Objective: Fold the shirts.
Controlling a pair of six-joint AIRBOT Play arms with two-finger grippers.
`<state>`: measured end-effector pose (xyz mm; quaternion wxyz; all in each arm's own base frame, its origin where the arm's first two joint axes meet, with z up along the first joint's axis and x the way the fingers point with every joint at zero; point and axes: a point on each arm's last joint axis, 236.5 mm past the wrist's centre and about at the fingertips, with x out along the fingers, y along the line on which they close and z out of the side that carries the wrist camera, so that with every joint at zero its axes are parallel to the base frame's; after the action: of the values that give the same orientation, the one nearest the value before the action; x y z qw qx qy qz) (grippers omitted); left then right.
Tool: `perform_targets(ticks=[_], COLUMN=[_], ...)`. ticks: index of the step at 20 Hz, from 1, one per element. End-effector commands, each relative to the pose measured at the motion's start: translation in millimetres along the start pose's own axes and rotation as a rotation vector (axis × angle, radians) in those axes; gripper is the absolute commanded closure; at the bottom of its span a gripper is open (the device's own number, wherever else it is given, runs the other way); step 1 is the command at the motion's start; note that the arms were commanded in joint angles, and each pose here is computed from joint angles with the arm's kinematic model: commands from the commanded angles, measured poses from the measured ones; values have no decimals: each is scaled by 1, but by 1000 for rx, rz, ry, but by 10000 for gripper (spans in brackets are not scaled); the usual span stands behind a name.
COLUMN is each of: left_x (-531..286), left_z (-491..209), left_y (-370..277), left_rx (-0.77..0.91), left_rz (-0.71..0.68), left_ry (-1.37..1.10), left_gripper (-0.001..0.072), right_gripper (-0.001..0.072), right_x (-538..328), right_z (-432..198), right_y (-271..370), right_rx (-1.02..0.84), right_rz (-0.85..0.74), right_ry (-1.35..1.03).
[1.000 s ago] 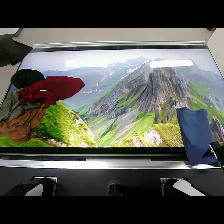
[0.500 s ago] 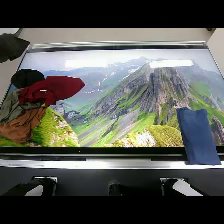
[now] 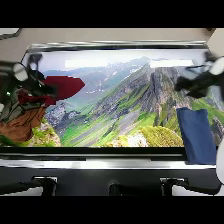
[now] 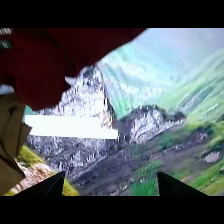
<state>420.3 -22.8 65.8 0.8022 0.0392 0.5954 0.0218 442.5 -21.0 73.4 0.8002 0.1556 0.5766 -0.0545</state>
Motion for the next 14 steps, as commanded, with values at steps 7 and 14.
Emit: perform_targets(ticks=[7, 14], left_x=[31, 33], left_z=[-42, -43], left_y=[-11, -11], left_rx=[-82, -82], left_rz=[-16, -15], left_ry=[40, 43], left_gripper=[42, 42], right_gripper=[67, 67], right_x=[28, 28], right_z=[-61, -61], right_y=[31, 31], right_rx=[-110, -110], right_rz=[10, 10], right_ry=[277, 277])
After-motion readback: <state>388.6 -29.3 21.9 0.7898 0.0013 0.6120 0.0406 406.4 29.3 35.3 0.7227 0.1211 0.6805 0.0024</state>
